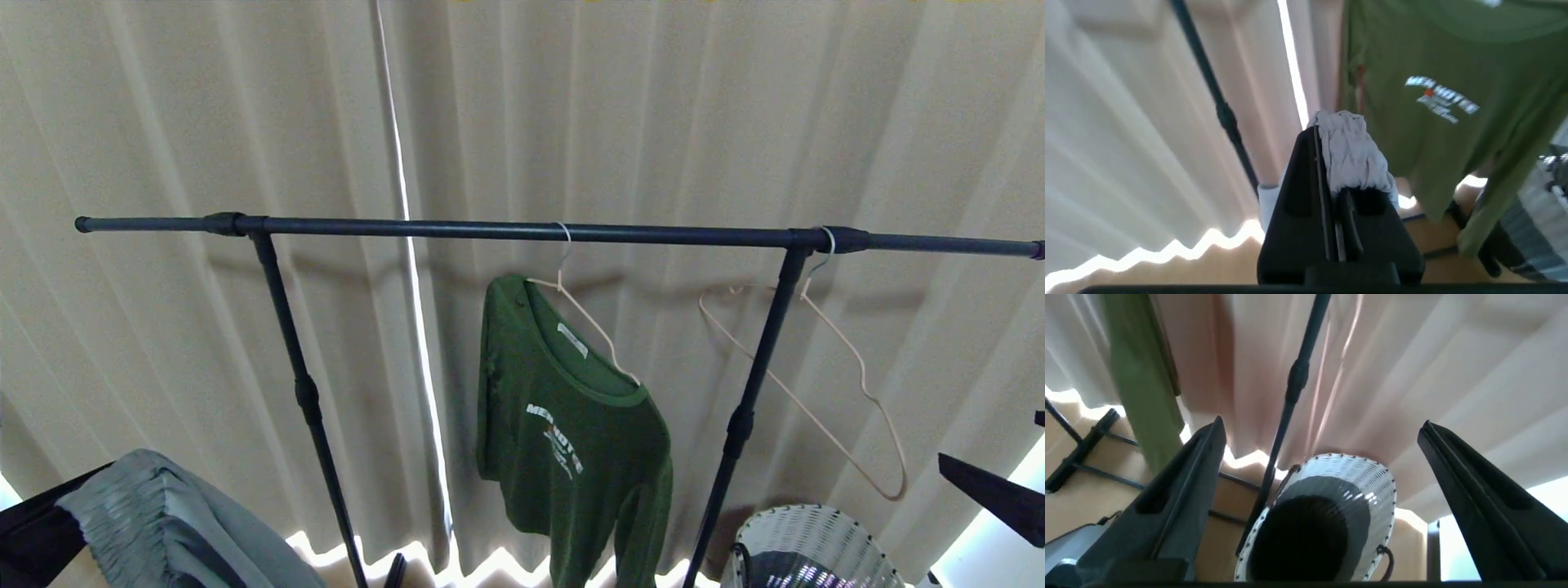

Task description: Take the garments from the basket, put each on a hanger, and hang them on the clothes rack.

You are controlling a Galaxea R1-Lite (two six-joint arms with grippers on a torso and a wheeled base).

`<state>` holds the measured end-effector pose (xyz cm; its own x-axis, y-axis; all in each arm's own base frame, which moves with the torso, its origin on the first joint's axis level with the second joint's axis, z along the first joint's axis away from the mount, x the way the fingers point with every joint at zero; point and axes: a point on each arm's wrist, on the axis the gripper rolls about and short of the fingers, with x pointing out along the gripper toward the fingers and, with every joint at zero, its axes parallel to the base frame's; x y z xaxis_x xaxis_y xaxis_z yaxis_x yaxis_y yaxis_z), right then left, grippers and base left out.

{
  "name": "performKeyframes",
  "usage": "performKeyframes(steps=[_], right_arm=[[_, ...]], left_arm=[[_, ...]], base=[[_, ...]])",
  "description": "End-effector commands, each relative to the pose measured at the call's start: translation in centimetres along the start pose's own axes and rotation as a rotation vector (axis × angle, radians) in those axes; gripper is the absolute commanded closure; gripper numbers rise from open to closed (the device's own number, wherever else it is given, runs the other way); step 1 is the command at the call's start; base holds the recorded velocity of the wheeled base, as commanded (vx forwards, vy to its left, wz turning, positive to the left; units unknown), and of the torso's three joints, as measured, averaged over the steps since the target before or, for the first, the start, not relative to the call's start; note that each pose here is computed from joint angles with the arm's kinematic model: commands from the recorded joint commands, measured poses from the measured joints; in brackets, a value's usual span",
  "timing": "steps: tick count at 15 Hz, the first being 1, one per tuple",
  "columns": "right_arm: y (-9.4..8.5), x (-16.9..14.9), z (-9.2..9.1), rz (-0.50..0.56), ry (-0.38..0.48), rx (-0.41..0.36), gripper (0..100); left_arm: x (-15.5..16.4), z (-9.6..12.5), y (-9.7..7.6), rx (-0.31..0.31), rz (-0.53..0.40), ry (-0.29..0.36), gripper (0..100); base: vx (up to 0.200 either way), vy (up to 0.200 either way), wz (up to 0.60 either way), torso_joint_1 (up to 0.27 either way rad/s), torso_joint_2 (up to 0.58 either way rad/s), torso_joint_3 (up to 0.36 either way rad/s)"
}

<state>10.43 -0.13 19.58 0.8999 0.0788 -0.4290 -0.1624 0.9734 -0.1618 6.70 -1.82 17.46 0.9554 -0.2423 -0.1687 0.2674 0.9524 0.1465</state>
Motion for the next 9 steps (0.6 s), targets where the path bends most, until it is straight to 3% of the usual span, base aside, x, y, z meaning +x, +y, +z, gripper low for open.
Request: performKeyframes(steps=[1,5,9], right_arm=[[-1.3,3.9,2.6,0.004,0.102,0.025,0],[-2.8,10.4,3.0,0.021,0.260,0.089,0],[-2.9,13.4,3.4,0.015,0.299,0.142,0]], left_arm=[[-0.8,0.2,-0.1,0.003,-0.013,-0.046,100],[-0.9,0.2,-0.1,0.026,-0.016,-0.053,100],[-1.0,0.2,-0.1,0.027,-0.015,-0.056,100]], base=[[0.000,0.000,0.00,0.000,0.00,0.000],[0.000,0.000,0.00,0.000,0.00,0.000],[0.000,0.000,0.00,0.000,0.00,0.000]])
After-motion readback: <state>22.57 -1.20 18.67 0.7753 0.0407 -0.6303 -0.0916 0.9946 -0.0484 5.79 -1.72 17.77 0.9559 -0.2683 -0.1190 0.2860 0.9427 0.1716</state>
